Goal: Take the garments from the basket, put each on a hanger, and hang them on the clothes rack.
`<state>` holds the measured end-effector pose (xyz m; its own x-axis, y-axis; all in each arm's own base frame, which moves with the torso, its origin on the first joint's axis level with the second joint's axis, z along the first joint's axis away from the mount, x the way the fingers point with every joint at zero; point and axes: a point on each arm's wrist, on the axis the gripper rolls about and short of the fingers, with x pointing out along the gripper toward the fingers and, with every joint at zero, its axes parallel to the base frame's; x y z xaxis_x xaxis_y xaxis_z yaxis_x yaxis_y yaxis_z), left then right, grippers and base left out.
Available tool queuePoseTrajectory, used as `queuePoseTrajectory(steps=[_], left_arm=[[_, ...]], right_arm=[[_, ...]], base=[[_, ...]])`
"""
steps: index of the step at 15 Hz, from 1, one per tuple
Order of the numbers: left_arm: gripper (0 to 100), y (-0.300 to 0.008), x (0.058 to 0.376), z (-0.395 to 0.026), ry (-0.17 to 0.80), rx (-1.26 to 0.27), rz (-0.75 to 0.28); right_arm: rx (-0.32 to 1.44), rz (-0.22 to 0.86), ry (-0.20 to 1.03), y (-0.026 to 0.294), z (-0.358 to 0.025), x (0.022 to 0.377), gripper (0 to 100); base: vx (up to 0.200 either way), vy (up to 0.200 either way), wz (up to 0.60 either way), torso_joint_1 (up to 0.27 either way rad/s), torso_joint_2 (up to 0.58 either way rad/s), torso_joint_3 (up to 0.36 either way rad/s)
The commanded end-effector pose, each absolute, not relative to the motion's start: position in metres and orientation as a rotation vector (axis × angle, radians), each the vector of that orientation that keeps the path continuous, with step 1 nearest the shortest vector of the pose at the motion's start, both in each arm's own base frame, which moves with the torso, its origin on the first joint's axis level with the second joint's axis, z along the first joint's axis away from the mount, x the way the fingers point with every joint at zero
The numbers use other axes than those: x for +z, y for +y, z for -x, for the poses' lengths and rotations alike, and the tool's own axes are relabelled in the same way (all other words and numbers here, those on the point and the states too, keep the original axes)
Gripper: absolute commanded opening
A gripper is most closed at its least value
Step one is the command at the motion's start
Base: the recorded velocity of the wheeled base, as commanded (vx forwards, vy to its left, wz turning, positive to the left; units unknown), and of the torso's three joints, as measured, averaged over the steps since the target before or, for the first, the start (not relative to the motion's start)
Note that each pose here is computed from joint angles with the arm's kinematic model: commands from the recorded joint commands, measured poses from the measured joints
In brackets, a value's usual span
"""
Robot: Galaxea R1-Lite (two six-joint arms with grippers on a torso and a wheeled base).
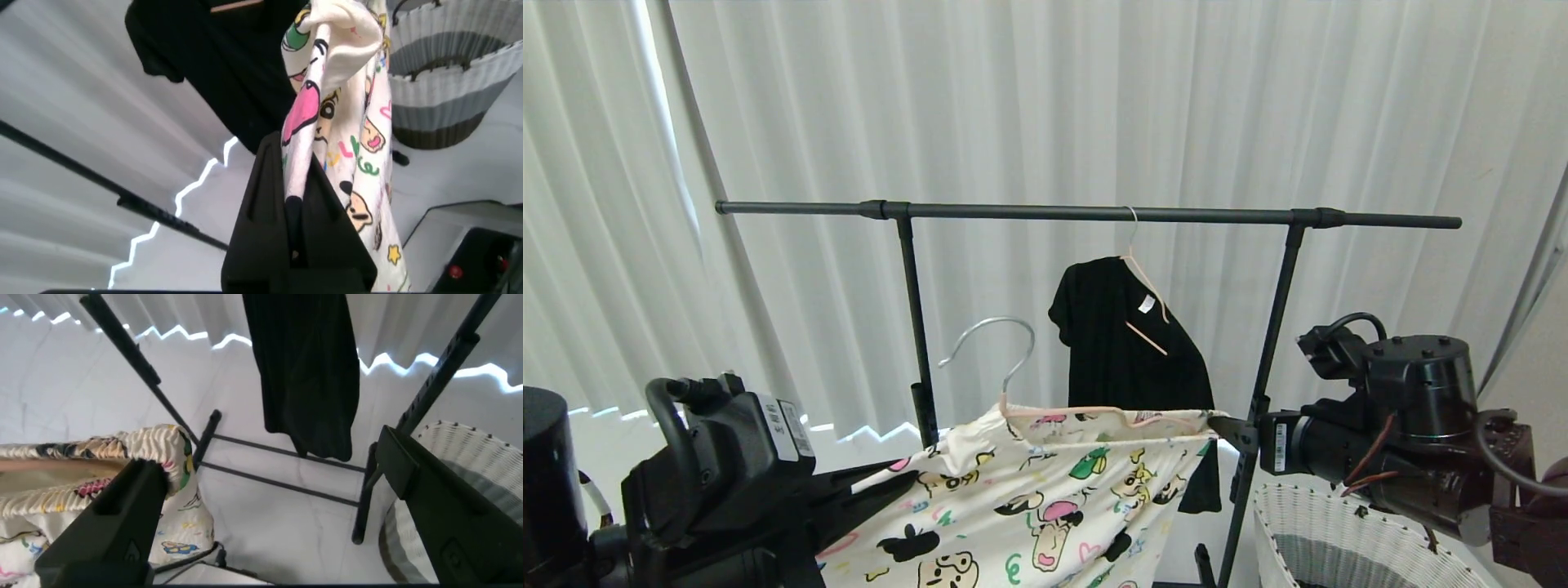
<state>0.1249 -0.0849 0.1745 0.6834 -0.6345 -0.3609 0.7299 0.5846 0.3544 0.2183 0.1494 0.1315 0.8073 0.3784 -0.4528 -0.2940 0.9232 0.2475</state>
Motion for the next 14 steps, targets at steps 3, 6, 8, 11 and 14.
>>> queuePoseTrajectory(steps=[3, 6, 8, 11, 14], left_arm=[[0, -0.092, 0.148, -0.138, 0.356, -0.795, -0.532], [0, -0.098, 0.144, -0.153, 0.407, -0.746, -0.539], [0, -0.1, 0.146, -0.155, 0.412, -0.741, -0.516], [0, -0.105, 0.152, -0.151, 0.384, -0.753, -0.447], [0, -0.113, 0.157, -0.142, 0.339, -0.837, -0.389]], right_arm=[[0.508, -0.115, 0.43, 0.146, -0.208, 0.157, 100], [0.632, -0.043, 0.377, 0.141, -0.191, 0.174, 100], [0.728, 0.029, 0.389, 0.133, -0.176, 0.181, 100], [0.811, 0.131, 0.398, 0.128, -0.167, 0.182, 100], [0.9, 0.239, 0.376, 0.134, -0.172, 0.183, 100]], base=[[0.0, 0.0, 0.0, 0.0, 0.0, 0.0], [0.0, 0.0, 0.0, 0.0, 0.0, 0.0], [0.0, 0.0, 0.0, 0.0, 0.0, 0.0], [0.0, 0.0, 0.0, 0.0, 0.0, 0.0], [0.0, 0.0, 0.0, 0.0, 0.0, 0.0]])
